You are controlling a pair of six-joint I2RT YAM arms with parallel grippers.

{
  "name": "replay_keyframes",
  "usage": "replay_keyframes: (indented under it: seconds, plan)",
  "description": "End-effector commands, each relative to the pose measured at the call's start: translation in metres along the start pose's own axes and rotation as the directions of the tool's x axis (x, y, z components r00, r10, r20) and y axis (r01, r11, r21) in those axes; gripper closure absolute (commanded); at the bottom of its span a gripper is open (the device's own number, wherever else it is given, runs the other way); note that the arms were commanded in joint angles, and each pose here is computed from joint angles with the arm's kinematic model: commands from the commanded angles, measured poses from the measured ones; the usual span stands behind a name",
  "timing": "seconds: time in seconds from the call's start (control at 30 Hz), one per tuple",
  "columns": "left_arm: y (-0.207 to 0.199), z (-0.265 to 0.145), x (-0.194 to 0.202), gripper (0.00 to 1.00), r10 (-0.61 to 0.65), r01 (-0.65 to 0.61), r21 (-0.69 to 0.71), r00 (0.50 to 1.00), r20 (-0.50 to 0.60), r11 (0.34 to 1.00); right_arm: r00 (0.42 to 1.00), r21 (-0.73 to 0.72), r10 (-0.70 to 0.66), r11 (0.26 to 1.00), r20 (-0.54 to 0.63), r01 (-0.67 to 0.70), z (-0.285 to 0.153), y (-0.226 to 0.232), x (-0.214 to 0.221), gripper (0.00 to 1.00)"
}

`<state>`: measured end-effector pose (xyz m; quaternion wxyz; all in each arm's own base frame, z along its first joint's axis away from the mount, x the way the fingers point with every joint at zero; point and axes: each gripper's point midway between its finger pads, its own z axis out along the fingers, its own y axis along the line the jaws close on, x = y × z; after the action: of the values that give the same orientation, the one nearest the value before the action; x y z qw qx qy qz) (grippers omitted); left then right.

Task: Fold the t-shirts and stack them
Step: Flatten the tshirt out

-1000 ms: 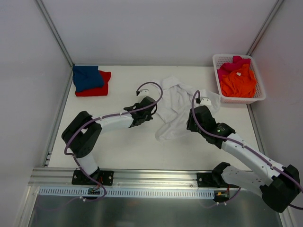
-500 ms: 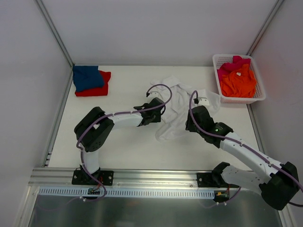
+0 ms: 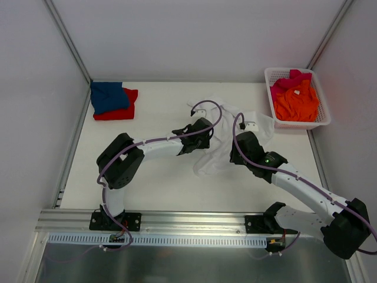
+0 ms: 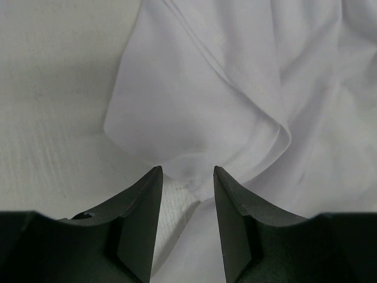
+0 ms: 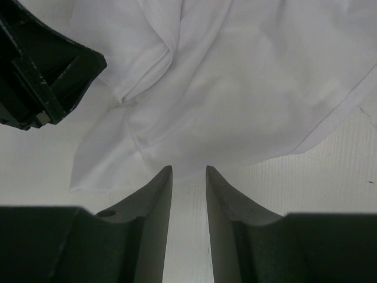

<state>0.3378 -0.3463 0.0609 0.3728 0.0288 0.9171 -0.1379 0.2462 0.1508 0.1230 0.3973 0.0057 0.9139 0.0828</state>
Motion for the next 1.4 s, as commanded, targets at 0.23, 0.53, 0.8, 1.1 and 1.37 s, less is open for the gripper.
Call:
replay_keyframes:
  seconds: [0.23,0.53,0.8,1.1,1.37]
  plan:
    - [-0.04,0.024,0.005,0.6,0.019,-0.016,0.083,0.999,-0.032,0.996,0.998,-0.03,0.023,0.999,0.059,-0.022,-0.009,0.008,-0.019,0.68]
    - [-0.01,0.031,0.04,0.6,0.008,-0.009,-0.006,0.993,-0.115,1.0,0.997,-0.031,0.026,0.999,0.077,-0.024,-0.014,0.005,-0.02,0.67]
    - [0.067,-0.001,0.05,0.59,-0.037,0.015,-0.209,0.994,-0.104,0.978,0.997,-0.046,0.036,0.998,0.072,-0.033,-0.013,0.006,-0.017,0.67]
    - [0.157,-0.037,0.053,0.59,-0.191,0.149,-0.412,0.979,-0.064,0.899,0.998,-0.063,0.031,0.998,0.06,-0.027,-0.012,0.009,-0.012,0.67]
    - [0.199,-0.05,0.039,0.54,-0.251,0.215,-0.488,0.968,-0.01,0.846,0.998,-0.075,0.032,0.997,0.054,-0.028,-0.012,0.011,-0.007,0.68]
